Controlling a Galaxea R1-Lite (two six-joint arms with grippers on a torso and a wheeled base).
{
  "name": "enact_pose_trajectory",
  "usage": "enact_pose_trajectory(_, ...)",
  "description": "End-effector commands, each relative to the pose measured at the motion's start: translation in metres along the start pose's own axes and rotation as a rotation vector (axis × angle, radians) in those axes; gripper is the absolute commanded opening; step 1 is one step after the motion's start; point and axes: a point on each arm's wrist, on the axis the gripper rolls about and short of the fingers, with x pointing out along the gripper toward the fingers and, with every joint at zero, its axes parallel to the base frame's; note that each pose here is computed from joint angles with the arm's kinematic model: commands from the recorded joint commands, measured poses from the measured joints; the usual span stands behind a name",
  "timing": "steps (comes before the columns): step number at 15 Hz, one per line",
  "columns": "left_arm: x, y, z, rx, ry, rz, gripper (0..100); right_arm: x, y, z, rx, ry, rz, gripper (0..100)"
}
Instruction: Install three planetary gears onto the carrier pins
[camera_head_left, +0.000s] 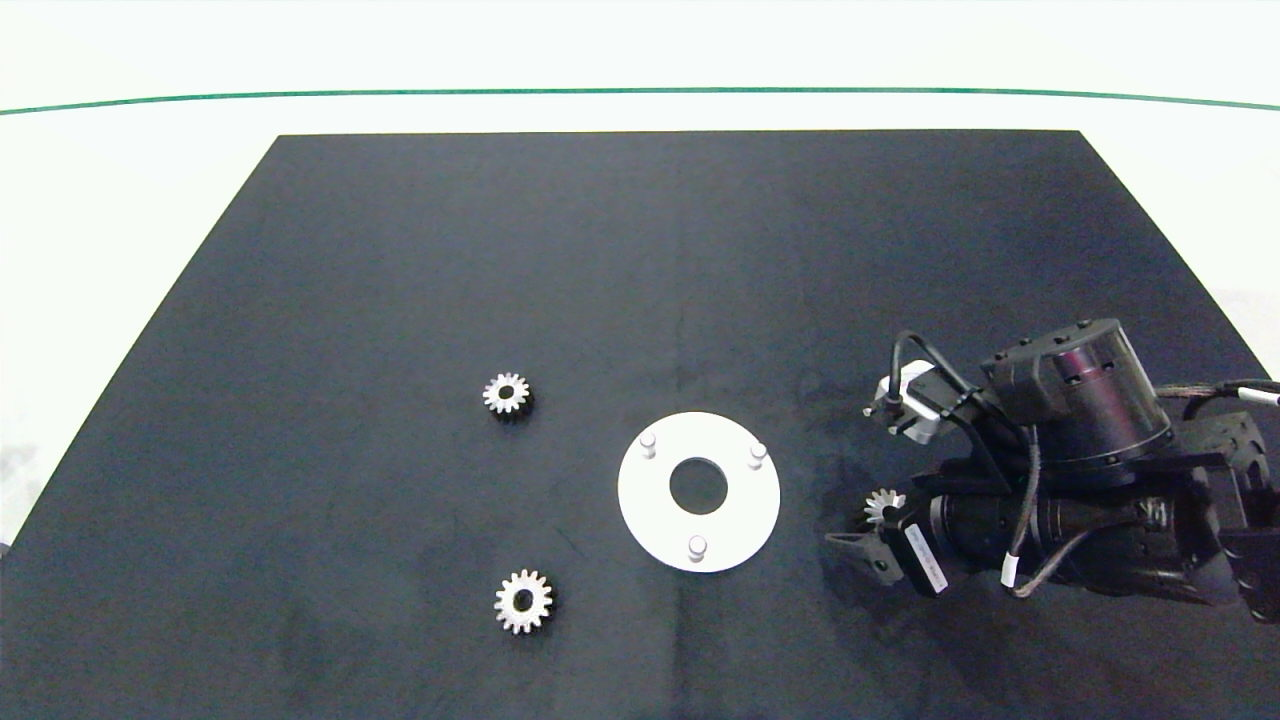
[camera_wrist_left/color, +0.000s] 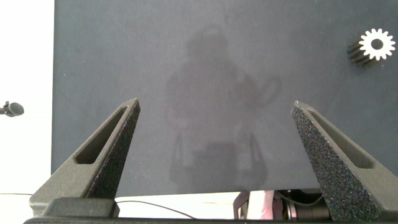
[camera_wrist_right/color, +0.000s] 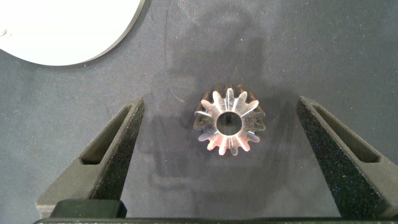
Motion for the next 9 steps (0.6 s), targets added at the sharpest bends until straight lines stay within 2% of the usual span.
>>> enact_pose_trajectory(1,0.0001,0.0,0.0002,0.001,0.003,0.0,100,-0.0004,0.0001,-0.0011,-0.001,0.003,0.0,100)
enact_pose_trajectory(9,-0.0004,0.0,0.0,0.001,0.0,0.0,100,-0.0062,-0.0009,-0.0039,-0.004,0.011,-0.007,100)
